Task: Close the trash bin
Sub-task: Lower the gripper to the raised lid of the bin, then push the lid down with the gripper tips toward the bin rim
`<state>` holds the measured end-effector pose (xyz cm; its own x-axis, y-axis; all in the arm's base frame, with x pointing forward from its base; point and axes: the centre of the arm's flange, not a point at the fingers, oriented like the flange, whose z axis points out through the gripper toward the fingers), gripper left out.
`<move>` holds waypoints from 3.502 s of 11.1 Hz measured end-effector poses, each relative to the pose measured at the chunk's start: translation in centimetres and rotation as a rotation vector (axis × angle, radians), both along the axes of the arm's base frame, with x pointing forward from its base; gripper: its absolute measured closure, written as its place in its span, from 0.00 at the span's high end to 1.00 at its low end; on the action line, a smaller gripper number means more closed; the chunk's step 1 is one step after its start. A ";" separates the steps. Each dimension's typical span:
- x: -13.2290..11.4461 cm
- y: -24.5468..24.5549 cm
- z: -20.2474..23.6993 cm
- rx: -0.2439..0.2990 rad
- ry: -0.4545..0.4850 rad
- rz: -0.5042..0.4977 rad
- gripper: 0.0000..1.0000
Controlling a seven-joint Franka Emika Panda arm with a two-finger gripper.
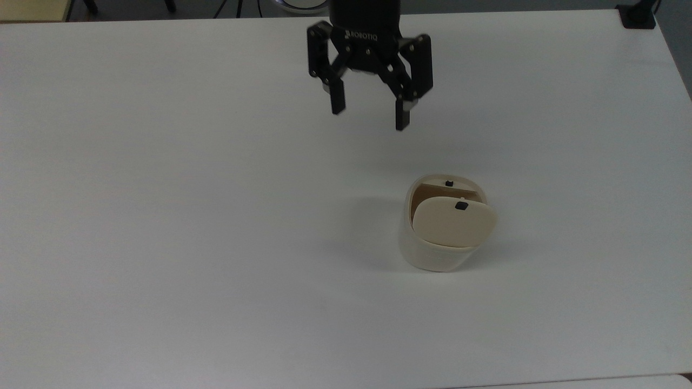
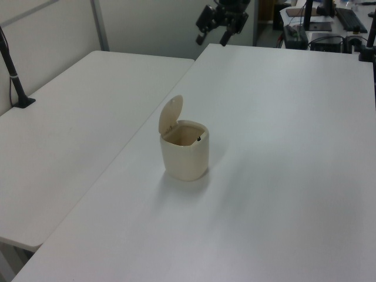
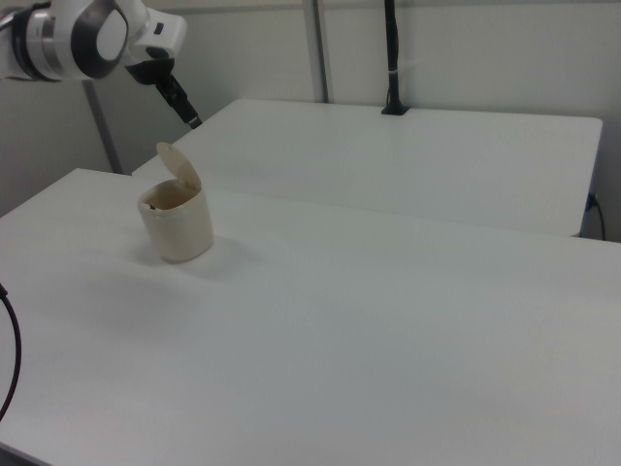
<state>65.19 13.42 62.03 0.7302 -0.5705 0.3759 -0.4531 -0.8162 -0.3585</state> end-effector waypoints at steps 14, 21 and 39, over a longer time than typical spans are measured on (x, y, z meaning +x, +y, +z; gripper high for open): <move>4.6 9.9 -7.7 0.291 -0.015 -0.309 0.01; 5.0 10.9 -10.2 0.283 0.018 -0.318 0.01; 3.5 13.2 -12.6 0.180 0.033 -0.231 0.01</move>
